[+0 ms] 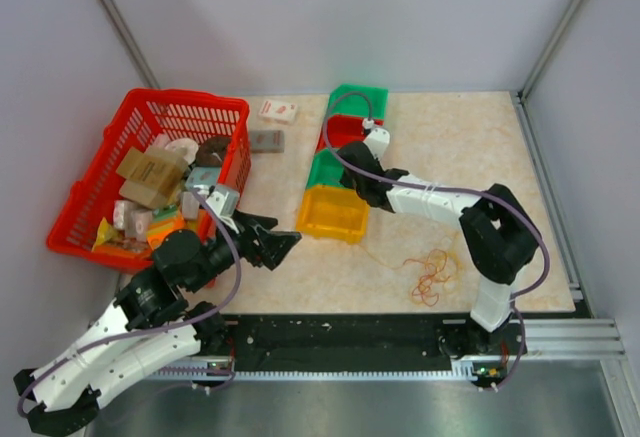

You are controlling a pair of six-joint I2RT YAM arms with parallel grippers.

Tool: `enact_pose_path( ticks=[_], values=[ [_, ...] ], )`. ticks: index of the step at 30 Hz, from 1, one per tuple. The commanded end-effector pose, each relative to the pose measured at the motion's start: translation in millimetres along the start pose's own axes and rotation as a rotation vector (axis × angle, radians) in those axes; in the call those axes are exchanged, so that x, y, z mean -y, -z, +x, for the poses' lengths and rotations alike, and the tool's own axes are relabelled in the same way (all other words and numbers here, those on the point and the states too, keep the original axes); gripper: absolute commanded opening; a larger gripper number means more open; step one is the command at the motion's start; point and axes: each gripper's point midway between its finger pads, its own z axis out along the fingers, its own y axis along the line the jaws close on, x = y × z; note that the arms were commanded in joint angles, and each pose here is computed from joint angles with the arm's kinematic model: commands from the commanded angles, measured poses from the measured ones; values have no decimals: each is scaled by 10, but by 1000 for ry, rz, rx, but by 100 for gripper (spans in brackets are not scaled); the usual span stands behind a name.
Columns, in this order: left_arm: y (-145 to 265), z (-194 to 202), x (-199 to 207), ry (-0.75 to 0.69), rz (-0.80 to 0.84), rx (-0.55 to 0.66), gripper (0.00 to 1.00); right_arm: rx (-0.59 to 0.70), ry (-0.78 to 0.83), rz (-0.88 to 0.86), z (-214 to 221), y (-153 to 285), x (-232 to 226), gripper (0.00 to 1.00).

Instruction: Untangle the cables

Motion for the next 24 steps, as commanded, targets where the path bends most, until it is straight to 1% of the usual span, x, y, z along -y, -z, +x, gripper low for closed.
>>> enact_pose_path(
  ticks=[1,2,4,6,8,9,12,14,15,16,17,18,19,20,21,23,24],
  values=[
    [-49,-58,138,36,60,10,80,-54,28,-81,-49,188,-89,18],
    [-46,-60,152,39,65,7,80,-64,58,-97,-78,245,-96,30],
    [-53,-51,155,40,66,1,80,-87,137,-102,-125,364,-44,60],
    [-51,-25,208,41,92,-21,80,-97,212,-84,-177,533,88,68],
    [-69,7,228,42,101,-40,80,-69,252,-61,-286,726,256,76],
    [-85,12,251,44,111,-47,81,-52,254,-58,-375,892,348,80],
    [-177,81,336,53,149,-96,81,-51,228,54,-374,1217,886,81],
    [-253,158,430,64,197,-142,81,-62,169,129,-234,1430,1283,86],
    [-302,202,475,74,220,-167,80,-63,114,146,-185,1534,1445,88],
    [-341,242,533,85,252,-188,79,-91,70,164,-53,1611,1615,90],
    [-386,307,586,96,283,-219,79,-104,28,167,40,1695,1755,98],
    [-423,346,652,113,318,-241,77,-104,-27,174,96,1782,1870,99],
    [-497,459,678,144,332,-292,76,-99,-66,197,158,1840,2014,99],
    [-519,480,745,158,370,-308,75,-73,-102,199,154,1901,2107,99],
    [-596,580,792,199,391,-360,73,-62,-132,204,194,1933,2196,99],
    [-662,723,925,242,450,-442,65,-58,-211,165,238,1989,2242,99],
    [-693,736,1024,245,484,-452,64,-70,-241,154,268,1986,2256,96]
  ],
)
